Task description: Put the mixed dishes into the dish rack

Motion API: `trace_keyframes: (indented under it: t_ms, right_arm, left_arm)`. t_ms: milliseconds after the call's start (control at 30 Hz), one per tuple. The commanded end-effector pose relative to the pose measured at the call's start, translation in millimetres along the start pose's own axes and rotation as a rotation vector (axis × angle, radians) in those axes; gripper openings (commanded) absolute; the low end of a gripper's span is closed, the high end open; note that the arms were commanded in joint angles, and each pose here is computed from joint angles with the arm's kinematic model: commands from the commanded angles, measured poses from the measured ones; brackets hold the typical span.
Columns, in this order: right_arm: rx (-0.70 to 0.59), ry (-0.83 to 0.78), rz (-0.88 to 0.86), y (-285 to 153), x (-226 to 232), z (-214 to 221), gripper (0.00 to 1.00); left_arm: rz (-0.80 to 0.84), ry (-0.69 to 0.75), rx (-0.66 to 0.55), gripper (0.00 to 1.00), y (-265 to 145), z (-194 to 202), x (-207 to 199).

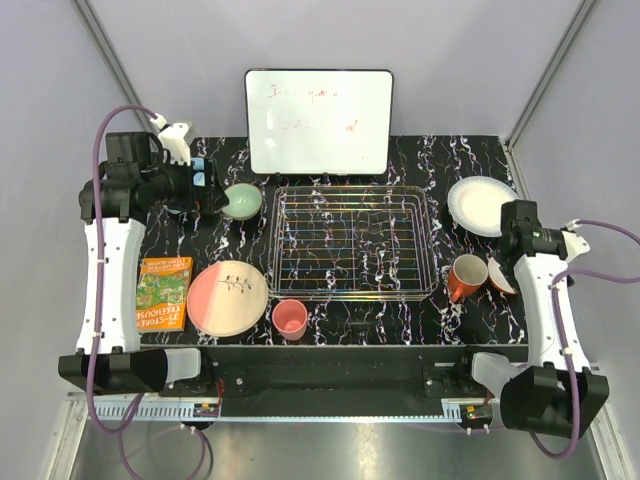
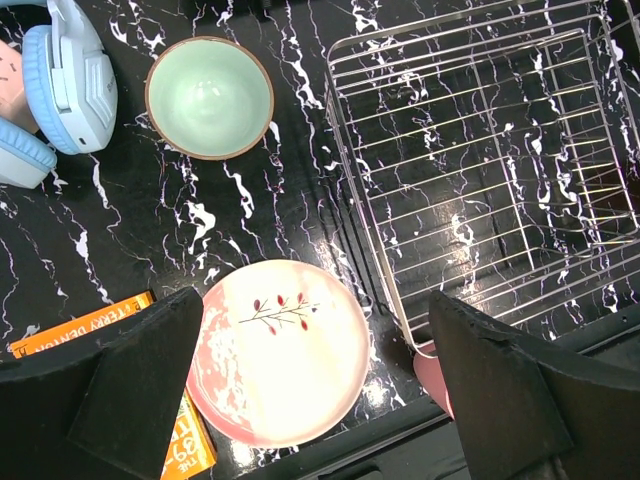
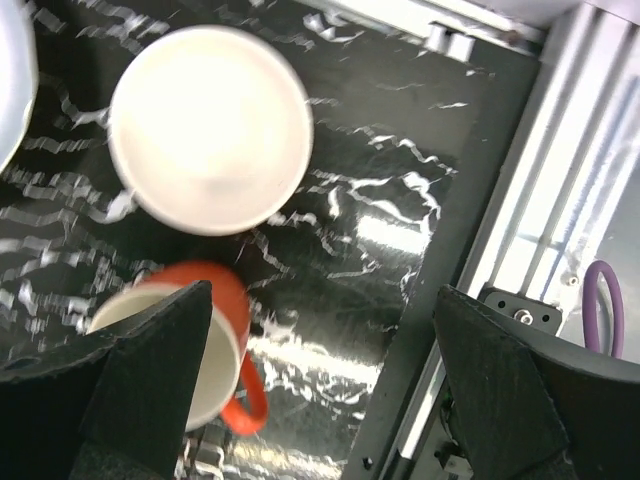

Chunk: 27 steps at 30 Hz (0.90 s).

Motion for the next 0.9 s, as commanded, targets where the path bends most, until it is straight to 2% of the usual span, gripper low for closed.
trace_keyframes:
  t_ms: [0,300,567,867]
  right_arm:
    - [-0.057,0.16,0.056,14.9,-1.5,-20.2,0.97]
    - [0.026,0.254,0.153,48.1,-4.6,-15.0,0.93]
    - [-0.007,0.378,0.214,73.7,-2.2,-15.1,0.89]
    - [0.037,0.345,0.313,110.9,-0.8,7.7,0.87]
  left_arm:
    - [-0.04,0.044,-0.06,0.99,-4.5,-11.2,6.9]
    - [-0.049,0.042,-0.043,0.99,-0.6,-11.2,10.9]
    - [-0.052,0.042,-0.032,0.99,-1.6,-5.5,9.8]
    - [-0.071,0.052,-0.022,0.99,-5.3,-1.4,12.7]
Point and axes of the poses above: each gripper's point midway between its finger pads, its own y axis out along the fingers, its own x axis along the line the jaws close on, z = x × y, the point moved 10 cm from there along -y, back along the fingers, and after that the axes turned 15 degrees about y, right-handed, at the moved point
